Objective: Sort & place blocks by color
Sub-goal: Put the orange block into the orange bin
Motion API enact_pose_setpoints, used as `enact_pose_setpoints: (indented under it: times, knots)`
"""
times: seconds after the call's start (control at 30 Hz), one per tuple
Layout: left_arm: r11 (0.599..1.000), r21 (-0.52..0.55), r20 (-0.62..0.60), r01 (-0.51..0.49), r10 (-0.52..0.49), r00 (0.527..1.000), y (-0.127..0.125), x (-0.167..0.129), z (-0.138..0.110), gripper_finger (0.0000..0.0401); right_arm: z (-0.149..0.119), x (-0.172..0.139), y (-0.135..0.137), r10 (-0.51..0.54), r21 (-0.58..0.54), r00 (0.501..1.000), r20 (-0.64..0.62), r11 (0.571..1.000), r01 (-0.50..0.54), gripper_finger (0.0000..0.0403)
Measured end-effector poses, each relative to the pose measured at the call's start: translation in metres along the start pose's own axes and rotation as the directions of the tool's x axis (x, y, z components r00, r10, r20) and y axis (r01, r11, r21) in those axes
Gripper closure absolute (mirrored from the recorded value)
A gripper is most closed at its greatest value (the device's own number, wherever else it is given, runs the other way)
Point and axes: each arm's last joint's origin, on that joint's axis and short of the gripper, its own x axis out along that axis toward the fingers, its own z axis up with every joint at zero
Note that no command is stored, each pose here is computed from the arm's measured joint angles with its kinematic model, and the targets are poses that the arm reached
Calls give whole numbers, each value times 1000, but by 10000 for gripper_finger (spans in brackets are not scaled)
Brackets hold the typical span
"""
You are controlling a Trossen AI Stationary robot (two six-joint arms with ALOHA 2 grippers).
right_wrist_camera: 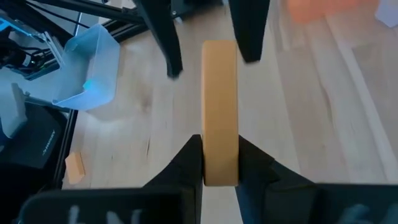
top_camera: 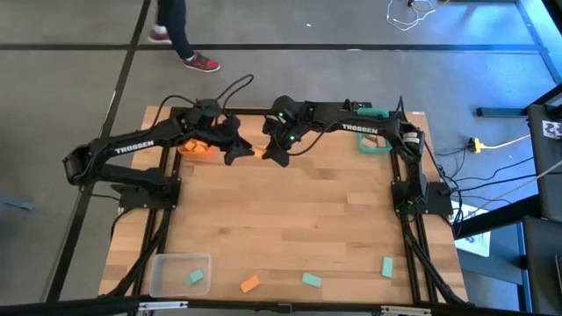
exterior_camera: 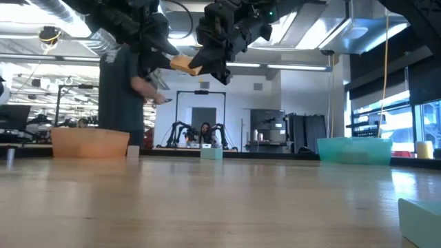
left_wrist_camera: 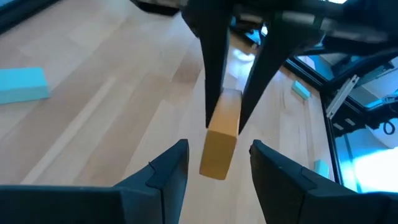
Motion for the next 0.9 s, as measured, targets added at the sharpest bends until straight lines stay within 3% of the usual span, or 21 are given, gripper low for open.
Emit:
enact_pose_setpoints:
  times: [0.1,0.37,0.6,0.9]
  knots:
    - [1000,7,-17,-6,6,1000,2,5,-2,241,0,0,0,0,-1,1000,1,1000,0,346]
    - [990,143,37,13,-19,999,-3,17,3,241,0,0,0,0,0,1000,0,1000,0,346]
    - [989,147,38,20,-25,999,-5,18,3,246,0,0,0,0,1,1000,-2,1000,0,346]
    - [986,162,33,28,-34,999,-7,19,2,353,-1,0,1,20,-24,1000,-8,1000,-20,346]
